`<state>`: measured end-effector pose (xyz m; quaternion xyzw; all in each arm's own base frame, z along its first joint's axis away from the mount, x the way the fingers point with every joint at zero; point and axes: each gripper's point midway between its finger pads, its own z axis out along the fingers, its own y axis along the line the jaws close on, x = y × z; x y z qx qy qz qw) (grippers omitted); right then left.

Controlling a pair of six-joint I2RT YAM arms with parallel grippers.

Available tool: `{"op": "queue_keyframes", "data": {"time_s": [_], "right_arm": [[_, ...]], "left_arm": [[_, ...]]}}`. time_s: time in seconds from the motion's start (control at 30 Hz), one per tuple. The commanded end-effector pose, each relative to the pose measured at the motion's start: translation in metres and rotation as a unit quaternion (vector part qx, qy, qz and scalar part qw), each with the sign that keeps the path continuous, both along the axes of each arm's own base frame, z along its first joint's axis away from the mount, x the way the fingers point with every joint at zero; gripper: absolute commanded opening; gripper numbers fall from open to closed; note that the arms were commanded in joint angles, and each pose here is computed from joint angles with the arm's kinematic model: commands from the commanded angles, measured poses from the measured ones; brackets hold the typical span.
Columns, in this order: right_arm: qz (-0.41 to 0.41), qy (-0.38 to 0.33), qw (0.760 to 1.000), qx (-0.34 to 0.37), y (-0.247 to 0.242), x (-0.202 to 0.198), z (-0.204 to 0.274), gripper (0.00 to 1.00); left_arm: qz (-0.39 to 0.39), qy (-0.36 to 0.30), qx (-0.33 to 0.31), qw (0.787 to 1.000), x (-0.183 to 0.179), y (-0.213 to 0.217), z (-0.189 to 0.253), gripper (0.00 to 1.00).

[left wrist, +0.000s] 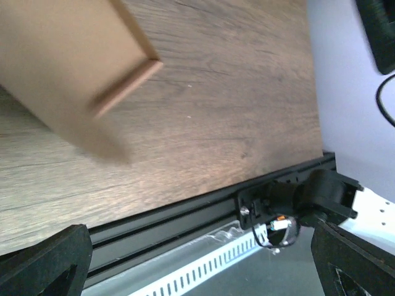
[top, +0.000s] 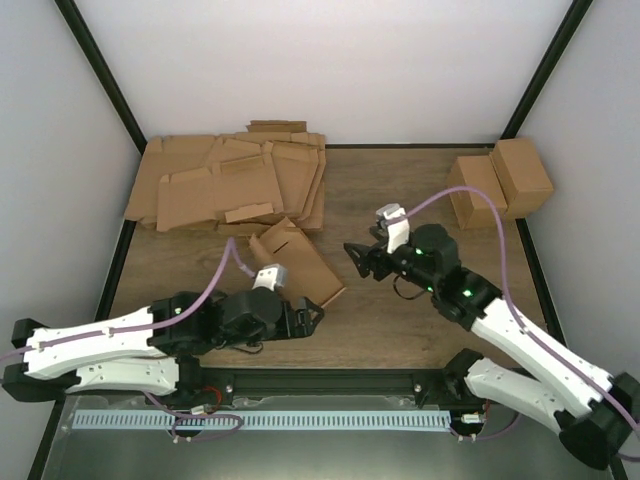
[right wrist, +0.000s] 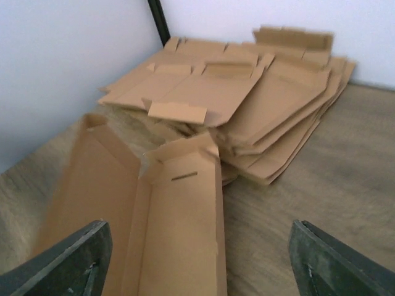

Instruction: Fold the paper box

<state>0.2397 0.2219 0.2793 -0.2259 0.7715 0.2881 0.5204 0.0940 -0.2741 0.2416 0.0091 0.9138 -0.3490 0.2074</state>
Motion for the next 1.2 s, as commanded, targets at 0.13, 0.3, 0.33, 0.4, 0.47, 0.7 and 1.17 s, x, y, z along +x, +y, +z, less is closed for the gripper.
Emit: {"op": "queue_keyframes", "data": {"time_s": [0.13,0.3,0.33,0.4,0.47,0.7,1.17], "right_arm": [[0.042,0.084,0.995,-0.016,0.044,0.021,-0.074,0.76],[0.011,0.128,0.991,-0.048,0.050,0.041,-0.113,0.76],[0.012,0.138,0.989,-0.055,0.052,0.043,-0.119,0.76],[0.015,0.154,0.986,-0.063,0.057,0.046,-0.126,0.76],[0.013,0.161,0.985,-0.064,0.058,0.048,-0.129,0.76],[0.028,0.180,0.983,-0.028,0.068,0.044,-0.109,0.99],[0.152,0.260,0.953,-0.021,0.118,0.014,-0.088,0.93]], "left_arm": [[0.126,-0.013,-0.025,0.992,0.027,0.079,-0.008,1.00],[0.151,-0.019,-0.009,0.988,0.034,0.101,-0.019,1.00],[0.150,-0.017,0.000,0.989,0.035,0.101,-0.022,1.00],[0.148,-0.012,0.019,0.989,0.035,0.104,-0.030,1.00],[0.156,-0.014,0.025,0.987,0.038,0.110,-0.032,1.00],[0.166,-0.016,0.012,0.986,0.045,0.122,-0.044,1.00],[0.115,0.035,-0.014,0.993,0.064,0.110,-0.081,1.00]]}}
